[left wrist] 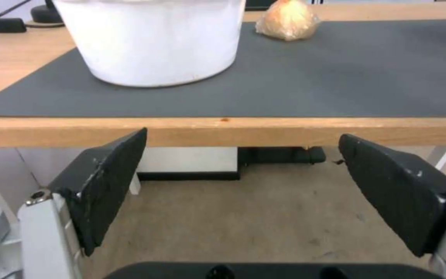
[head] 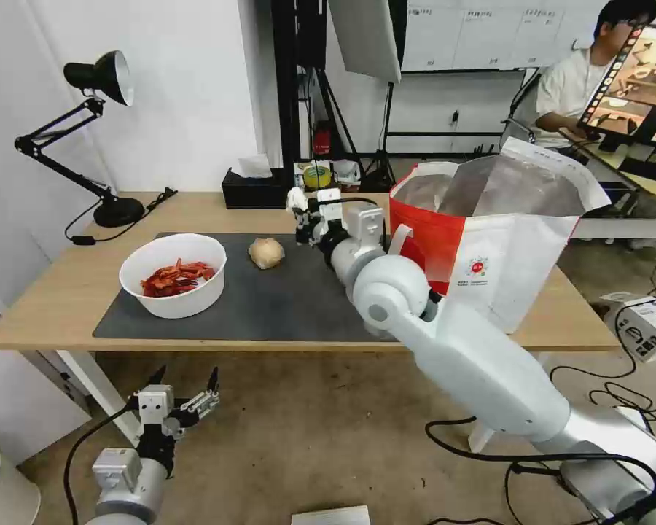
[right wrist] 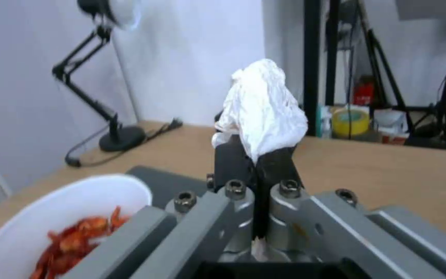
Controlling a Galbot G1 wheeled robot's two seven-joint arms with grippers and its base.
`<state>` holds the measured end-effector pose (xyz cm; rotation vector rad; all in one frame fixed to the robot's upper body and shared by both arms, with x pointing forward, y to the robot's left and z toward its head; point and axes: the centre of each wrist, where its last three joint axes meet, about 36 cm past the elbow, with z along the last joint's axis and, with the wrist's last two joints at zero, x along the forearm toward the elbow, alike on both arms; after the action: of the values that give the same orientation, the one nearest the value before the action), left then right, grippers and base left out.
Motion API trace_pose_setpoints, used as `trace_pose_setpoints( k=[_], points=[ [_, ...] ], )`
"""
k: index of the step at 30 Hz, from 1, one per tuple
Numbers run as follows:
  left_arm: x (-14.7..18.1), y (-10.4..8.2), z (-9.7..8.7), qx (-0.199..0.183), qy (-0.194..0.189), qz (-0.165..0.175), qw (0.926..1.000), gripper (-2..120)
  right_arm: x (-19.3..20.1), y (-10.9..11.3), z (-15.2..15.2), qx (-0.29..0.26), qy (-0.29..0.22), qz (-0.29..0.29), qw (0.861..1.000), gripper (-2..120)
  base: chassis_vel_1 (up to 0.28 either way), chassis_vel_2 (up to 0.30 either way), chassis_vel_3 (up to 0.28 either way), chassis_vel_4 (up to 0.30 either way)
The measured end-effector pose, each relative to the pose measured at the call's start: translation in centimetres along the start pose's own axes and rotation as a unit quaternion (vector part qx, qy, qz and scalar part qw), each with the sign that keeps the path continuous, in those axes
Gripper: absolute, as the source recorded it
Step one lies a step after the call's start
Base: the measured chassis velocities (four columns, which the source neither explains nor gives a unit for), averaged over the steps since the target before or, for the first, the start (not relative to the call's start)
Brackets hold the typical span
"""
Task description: Pick up the trash from the table and place it into the takeout bag.
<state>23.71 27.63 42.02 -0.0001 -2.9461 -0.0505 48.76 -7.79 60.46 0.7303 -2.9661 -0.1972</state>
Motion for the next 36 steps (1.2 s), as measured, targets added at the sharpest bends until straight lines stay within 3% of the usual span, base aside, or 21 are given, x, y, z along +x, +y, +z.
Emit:
trace_pose_setpoints(
  k=[8,11,16,24,29,36],
  points=[
    [0.2,-0.3,-0.4,0.004,-0.005,0.0,1.0,100,0.7,-1.7,-1.1,-0.007,-0.06,0.033,0.998,0,0.0,0.0,0.0,0.0],
    [0.3,-0.5,-0.2,0.002,-0.003,0.0,1.0,100,1.0,-3.4,-1.3,0.032,-0.129,0.089,0.987,0,0.0,0.0,0.0,0.0],
    [0.4,-0.8,-0.2,0.0,-0.002,0.002,1.0,100,1.3,-4.4,-1.1,0.062,-0.167,0.158,0.971,0,0.0,0.0,0.0,0.0],
    [0.8,-1.2,-0.4,-0.001,-0.004,0.005,1.0,100,1.7,-6.2,-1.9,0.068,-0.172,0.235,0.954,0,0.0,0.0,0.0,0.0],
    [1.3,-1.5,-0.8,-0.001,-0.006,0.006,1.0,100,3.1,-8.4,-2.6,0.061,-0.144,0.288,0.945,0,0.0,0.0,0.0,0.0],
    [1.5,-1.8,-1.1,-0.001,-0.008,0.011,0.9999,100,4.6,-9.9,-2.8,0.049,-0.108,0.3,0.946,0,0.0,0.0,0.0,0.0]
  ],
)
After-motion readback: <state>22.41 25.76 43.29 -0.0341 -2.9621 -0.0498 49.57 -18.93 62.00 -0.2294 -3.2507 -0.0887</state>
